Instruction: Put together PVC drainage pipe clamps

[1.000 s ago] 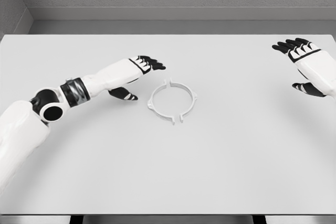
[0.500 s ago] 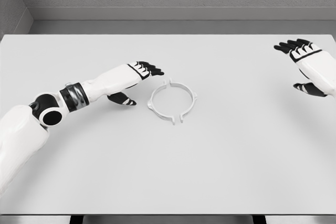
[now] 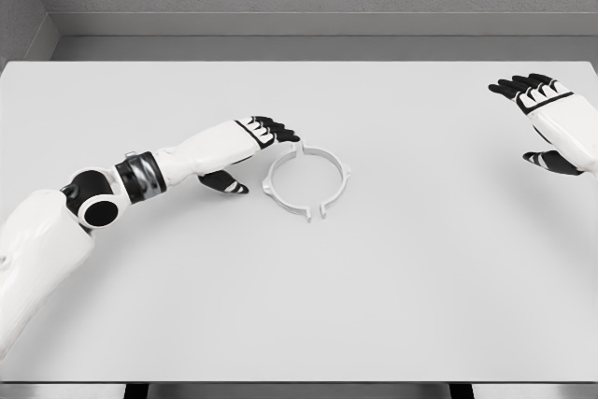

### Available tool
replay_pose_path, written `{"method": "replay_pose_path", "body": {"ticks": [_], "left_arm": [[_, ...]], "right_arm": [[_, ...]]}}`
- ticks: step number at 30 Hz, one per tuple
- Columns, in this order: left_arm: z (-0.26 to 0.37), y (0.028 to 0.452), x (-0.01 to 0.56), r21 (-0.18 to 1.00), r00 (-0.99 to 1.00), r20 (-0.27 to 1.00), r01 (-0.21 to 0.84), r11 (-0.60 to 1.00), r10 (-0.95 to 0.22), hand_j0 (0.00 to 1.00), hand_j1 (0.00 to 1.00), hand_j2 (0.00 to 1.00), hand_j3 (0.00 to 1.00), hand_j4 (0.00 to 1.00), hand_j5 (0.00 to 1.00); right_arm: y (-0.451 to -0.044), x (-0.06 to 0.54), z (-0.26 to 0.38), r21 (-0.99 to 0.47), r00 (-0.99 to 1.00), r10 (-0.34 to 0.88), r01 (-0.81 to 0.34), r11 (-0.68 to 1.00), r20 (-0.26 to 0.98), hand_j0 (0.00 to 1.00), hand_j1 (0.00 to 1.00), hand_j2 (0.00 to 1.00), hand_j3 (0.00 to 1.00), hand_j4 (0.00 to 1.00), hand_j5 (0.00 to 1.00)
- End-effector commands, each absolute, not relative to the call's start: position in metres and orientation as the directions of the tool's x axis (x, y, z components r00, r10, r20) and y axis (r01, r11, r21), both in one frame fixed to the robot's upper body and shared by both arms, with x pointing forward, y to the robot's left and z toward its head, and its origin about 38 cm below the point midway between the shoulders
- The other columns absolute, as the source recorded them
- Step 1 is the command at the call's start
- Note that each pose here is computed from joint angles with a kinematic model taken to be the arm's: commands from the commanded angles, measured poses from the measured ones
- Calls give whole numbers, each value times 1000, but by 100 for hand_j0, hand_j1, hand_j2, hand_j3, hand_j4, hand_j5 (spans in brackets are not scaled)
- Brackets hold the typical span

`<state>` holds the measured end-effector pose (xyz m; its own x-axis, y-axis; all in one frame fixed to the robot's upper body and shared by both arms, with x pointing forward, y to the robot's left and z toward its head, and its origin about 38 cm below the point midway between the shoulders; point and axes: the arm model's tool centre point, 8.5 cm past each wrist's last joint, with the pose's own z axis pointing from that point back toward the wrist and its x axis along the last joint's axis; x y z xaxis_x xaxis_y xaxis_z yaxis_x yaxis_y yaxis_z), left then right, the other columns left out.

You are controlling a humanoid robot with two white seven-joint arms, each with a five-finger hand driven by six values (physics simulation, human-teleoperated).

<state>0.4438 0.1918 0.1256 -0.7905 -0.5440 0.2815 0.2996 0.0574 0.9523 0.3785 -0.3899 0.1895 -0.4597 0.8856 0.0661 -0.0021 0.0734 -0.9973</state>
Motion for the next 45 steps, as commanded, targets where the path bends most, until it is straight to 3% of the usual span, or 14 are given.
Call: {"method": "replay_pose_path", "body": {"ticks": [1, 45], "left_arm": [[126, 191, 444, 951, -790, 287, 301, 65, -542, 100, 100, 100, 100, 100, 100], [127, 169, 443, 952, -807, 293, 295, 78, -512, 100, 100, 100, 100, 100, 100]], "right_arm": [[-391, 379, 190, -997, -459, 886, -1, 80, 72, 100, 100, 100, 100, 100, 100], [-388, 378, 191, -997, -465, 883, 2, 79, 69, 100, 100, 100, 100, 100, 100]]}}
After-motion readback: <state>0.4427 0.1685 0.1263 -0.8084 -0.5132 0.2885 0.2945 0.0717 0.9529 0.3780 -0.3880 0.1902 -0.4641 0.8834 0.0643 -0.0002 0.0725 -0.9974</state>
